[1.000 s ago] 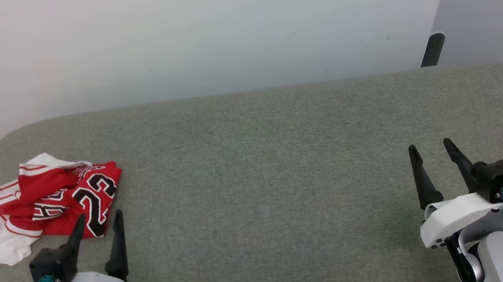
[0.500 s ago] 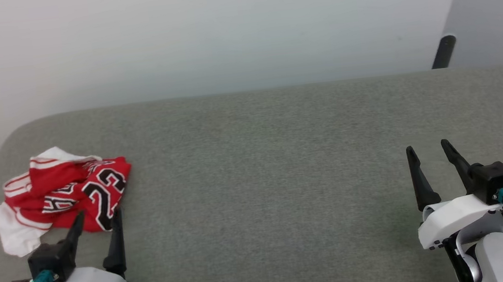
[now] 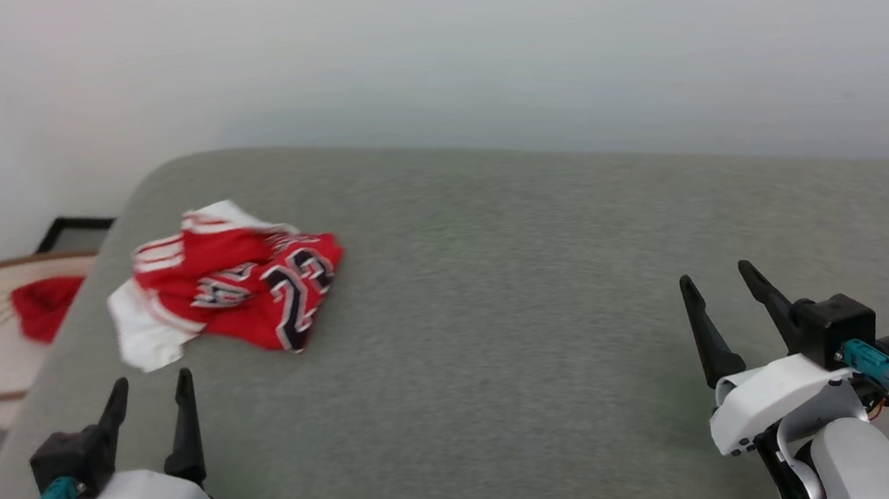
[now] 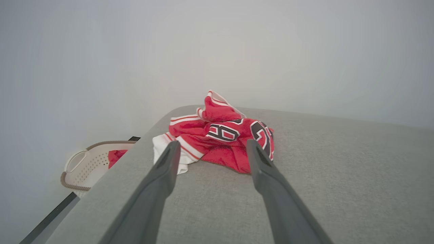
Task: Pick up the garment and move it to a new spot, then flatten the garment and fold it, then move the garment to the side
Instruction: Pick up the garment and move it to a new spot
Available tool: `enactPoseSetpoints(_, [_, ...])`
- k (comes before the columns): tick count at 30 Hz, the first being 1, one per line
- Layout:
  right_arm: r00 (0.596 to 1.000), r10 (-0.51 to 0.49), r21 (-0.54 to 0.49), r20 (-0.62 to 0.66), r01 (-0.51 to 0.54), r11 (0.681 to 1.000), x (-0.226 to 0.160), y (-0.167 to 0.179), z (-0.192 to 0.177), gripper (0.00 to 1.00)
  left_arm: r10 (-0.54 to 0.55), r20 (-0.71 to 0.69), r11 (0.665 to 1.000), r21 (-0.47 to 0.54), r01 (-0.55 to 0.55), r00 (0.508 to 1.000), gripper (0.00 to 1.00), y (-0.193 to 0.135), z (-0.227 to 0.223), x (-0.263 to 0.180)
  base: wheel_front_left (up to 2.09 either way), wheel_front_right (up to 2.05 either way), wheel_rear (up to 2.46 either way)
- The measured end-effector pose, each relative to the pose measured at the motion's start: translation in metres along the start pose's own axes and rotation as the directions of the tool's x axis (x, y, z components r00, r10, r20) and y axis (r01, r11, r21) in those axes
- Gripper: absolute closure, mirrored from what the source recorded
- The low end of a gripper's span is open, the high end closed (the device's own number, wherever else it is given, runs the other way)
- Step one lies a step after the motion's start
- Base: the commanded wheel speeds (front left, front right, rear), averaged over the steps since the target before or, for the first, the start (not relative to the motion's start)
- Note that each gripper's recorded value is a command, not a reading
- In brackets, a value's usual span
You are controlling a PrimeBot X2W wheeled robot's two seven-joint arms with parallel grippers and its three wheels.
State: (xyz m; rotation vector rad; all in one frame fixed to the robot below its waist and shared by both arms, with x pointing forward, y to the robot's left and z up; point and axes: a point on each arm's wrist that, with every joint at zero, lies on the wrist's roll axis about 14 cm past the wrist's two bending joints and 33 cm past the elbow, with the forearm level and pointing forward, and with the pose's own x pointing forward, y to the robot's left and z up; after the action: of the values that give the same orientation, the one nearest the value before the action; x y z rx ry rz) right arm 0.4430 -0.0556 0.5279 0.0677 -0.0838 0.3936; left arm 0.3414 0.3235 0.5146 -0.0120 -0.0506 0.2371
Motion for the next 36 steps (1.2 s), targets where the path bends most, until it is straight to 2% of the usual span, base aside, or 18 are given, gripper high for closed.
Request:
enactPoseSetpoints(10, [0.977, 0.211, 0.031, -0.002, -0.211, 0.977, 0.035, 0.079, -0.003, 0.0, 0.218, -0.015, 0.976, -0.007, -0.218, 0.976, 0.0, 0.073, -0.003, -0.054, 0.0, 0.0, 0.0])
enactPoseSetpoints(16, [0.931, 0.364, 0.047, 0.017, -0.365, 0.93, 0.052, 0.14, 0.003, 0.0, 0.376, -0.011, 0.926, -0.026, -0.376, 0.926, 0.0, 0.117, -0.002, -0.097, 0.0, 0.0, 0.0])
enactPoseSetpoints(21, [0.898, 0.44, 0.066, 0.002, -0.439, 0.896, 0.059, 0.169, -0.005, 0.0, 0.447, -0.007, 0.894, -0.026, -0.447, 0.894, 0.0, 0.134, 0.0, -0.117, 0.0, 0.0, 0.0])
enactPoseSetpoints(26, [0.886, 0.464, 0.082, -0.006, -0.462, 0.883, 0.065, 0.178, -0.01, 0.0, 0.477, -0.015, 0.879, -0.013, -0.477, 0.879, 0.0, 0.14, -0.001, -0.127, 0.0, 0.0, 0.0])
enactPoseSetpoints(30, [0.882, 0.472, 0.083, -0.012, -0.469, 0.879, 0.064, 0.181, -0.013, 0.0, 0.471, -0.016, 0.882, -0.013, -0.471, 0.882, 0.0, 0.139, -0.002, -0.127, 0.0, 0.0, 0.0])
enactPoseSetpoints(36, [0.899, 0.438, 0.078, 0.005, -0.437, 0.896, 0.063, 0.167, -0.009, 0.0, 0.353, -0.012, 0.935, -0.023, -0.353, 0.935, 0.0, 0.115, 0.005, -0.095, 0.0, 0.0, 0.0])
